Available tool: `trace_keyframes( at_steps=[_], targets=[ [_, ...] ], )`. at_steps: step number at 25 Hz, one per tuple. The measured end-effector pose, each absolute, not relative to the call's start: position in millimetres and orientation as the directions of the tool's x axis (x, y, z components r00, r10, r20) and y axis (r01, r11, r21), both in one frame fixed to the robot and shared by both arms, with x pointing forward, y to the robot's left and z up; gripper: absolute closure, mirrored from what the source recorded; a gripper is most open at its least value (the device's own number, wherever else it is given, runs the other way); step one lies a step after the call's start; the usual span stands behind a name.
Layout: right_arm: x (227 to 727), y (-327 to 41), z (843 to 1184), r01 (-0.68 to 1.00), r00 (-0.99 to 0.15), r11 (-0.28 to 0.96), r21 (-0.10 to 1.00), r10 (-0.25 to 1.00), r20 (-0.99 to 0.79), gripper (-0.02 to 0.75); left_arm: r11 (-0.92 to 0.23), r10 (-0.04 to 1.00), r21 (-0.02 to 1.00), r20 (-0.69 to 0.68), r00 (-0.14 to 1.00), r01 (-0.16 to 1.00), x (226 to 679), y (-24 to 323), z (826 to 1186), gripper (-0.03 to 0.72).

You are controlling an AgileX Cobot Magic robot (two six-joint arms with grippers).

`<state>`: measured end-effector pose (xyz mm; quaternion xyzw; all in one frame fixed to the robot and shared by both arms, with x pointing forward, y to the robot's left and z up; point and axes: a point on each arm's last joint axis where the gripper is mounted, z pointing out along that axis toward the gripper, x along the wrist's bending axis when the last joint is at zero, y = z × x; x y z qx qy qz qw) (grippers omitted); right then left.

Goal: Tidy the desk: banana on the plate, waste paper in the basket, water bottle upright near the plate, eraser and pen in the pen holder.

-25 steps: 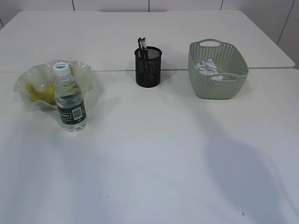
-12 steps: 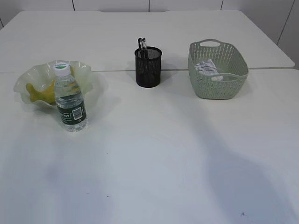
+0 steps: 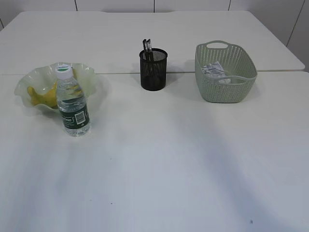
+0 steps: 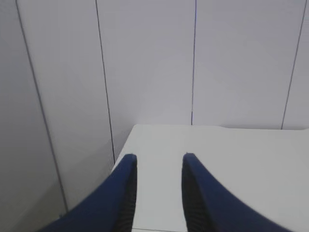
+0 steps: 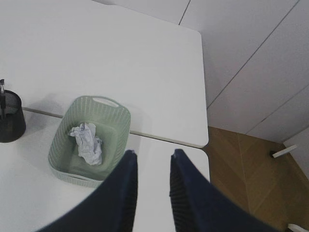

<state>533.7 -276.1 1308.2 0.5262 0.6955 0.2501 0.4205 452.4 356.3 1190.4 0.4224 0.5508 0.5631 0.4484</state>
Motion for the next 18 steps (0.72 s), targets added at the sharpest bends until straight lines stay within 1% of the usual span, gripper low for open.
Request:
trace_keyframes(
  at_steps=[3, 6, 13, 16, 18],
  targets=[
    [504.5, -280.6, 1304.6, 0.506, -0.081, 0.316, 0.803, 0.944, -0.320, 0.563, 0.003, 0.974, 0.998, -0.016, -0.226, -0.055, 448.5, 352.1, 1193.9, 0.473],
    [483.1, -283.2, 1289.6, 0.497, -0.081, 0.311, 0.810, 0.946, -0.313, 0.563, -0.015, 0.968, 0.996, -0.007, -0.249, -0.086, 436.8, 351.3, 1199.7, 0.473],
    [433.8, -289.7, 1238.8, 0.487, -0.075, 0.297, 0.822, 0.951, -0.299, 0.563, -0.036, 0.960, 0.987, -0.009, -0.280, -0.156, 414.9, 348.7, 1213.2, 0.473],
    [410.7, -293.4, 1216.7, 0.493, -0.073, 0.297, 0.818, 0.951, -0.302, 0.563, -0.038, 0.960, 0.986, -0.009, -0.280, -0.161, 412.5, 348.0, 1213.9, 0.473],
    [394.7, -295.1, 1208.1, 0.464, -0.067, 0.290, 0.837, 0.954, -0.294, 0.563, -0.033, 0.961, 0.989, -0.008, -0.278, -0.142, 412.4, 347.8, 1206.3, 0.473]
  ],
)
